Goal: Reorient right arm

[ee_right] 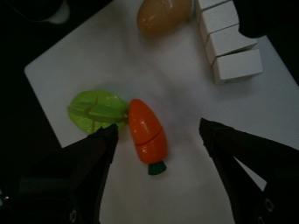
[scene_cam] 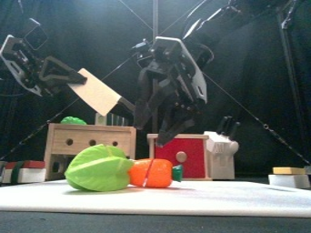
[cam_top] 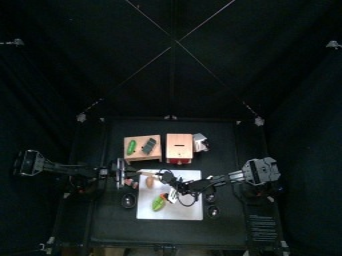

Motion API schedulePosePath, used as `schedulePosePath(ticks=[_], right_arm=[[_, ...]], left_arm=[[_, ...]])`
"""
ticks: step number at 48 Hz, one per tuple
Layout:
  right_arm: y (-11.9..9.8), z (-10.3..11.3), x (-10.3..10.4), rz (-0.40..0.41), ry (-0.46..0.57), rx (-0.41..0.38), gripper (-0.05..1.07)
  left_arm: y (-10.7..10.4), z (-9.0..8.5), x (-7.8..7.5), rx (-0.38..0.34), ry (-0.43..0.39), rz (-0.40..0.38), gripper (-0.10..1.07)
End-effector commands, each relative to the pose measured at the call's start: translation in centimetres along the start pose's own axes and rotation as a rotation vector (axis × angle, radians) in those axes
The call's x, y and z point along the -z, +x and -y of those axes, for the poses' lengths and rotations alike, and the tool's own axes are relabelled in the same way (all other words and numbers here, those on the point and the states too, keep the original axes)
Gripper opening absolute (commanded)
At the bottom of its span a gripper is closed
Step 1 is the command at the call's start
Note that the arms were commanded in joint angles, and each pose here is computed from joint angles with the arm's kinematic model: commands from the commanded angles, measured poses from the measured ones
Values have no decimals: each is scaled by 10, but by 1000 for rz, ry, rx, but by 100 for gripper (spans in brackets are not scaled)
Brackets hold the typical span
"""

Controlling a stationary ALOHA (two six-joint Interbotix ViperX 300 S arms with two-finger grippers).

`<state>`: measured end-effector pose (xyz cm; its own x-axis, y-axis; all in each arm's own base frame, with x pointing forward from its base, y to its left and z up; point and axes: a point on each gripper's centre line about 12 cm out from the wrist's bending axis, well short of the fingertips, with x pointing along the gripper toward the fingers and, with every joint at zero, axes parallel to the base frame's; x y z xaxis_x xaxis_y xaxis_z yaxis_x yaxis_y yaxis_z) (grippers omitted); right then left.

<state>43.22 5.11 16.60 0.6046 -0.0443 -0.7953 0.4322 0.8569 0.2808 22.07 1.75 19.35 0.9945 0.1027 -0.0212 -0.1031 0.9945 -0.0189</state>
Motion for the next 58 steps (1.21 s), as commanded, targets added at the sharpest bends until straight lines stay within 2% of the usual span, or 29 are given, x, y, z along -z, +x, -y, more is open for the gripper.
schedulePosePath(ticks=[1,14,30,38,45,58], right_arm=[[-5,-5,-3,13,0,-13,102],[10,-9,4,-9,-22,1,102],[27,-12,5,-30,-12,16,102],[35,-5,12,-73,-13,72,102],[37,-1,15,-98,-19,111,102],[36,2,17,-106,-32,130,101]], left_arm=[[1,-4,-7,-20,-2,28,42],[-7,-12,-10,-73,-43,54,42],[-13,-13,-10,-77,-49,63,42],[-13,-13,-10,-76,-49,63,42],[-13,-13,-10,-76,-49,63,42],[-13,-13,-10,-76,-49,63,42]])
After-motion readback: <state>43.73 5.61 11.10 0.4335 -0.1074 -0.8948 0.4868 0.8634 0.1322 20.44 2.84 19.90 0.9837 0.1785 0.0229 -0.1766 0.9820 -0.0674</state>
